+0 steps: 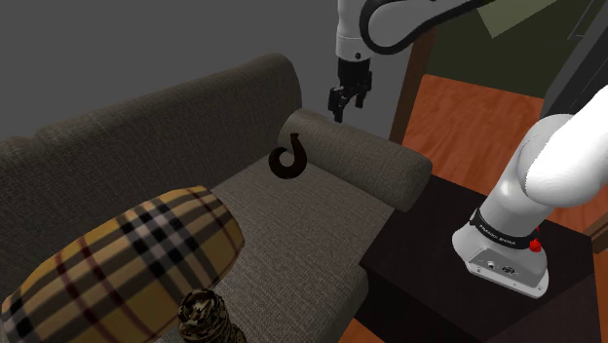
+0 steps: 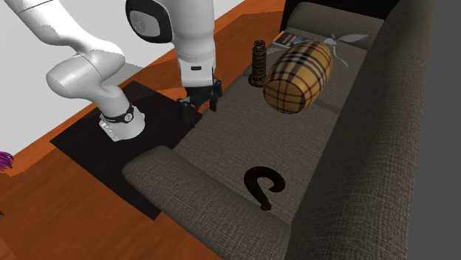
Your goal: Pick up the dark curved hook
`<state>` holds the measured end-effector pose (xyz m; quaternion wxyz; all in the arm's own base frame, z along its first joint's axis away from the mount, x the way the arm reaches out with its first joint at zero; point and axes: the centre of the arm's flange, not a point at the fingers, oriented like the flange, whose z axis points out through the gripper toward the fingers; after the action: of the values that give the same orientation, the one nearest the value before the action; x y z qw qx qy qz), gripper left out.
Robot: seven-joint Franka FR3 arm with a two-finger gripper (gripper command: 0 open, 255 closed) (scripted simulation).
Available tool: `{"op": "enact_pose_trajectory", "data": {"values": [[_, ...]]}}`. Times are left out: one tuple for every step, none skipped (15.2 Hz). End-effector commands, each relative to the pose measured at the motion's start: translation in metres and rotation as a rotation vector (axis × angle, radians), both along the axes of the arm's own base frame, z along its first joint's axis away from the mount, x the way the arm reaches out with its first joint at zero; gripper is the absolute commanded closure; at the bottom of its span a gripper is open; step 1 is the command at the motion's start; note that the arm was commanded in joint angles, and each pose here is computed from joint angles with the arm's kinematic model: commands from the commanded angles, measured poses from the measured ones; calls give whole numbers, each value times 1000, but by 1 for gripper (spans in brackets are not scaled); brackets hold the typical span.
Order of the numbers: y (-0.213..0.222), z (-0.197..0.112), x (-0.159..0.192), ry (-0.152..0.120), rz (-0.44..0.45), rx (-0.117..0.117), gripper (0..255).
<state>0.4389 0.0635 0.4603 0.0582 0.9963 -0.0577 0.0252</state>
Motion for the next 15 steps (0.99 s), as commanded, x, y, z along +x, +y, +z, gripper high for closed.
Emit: {"op": "enact_pose_trajectory", "data": {"values": [[8, -22, 19, -6, -10, 4, 0], [11, -31, 28, -8, -14, 5, 0], [14, -40, 37, -10, -19, 6, 0], [16, -49, 45, -12, -23, 8, 0], [19, -58, 54, -14, -28, 9, 0], [22, -67, 63, -17, -33, 10, 0], [25, -76, 72, -19, -37, 12, 0], [28, -85, 81, -21, -42, 13, 0], [30, -94, 90, -23, -46, 14, 0], [33, -103, 99, -25, -51, 16, 0], [36, -112, 109, -27, -56, 17, 0], [38, -121, 118, -30, -60, 18, 0], [41, -129, 127, -32, -65, 20, 0], [44, -138, 136, -34, -69, 21, 0], [46, -147, 145, -36, -74, 22, 0]]}}
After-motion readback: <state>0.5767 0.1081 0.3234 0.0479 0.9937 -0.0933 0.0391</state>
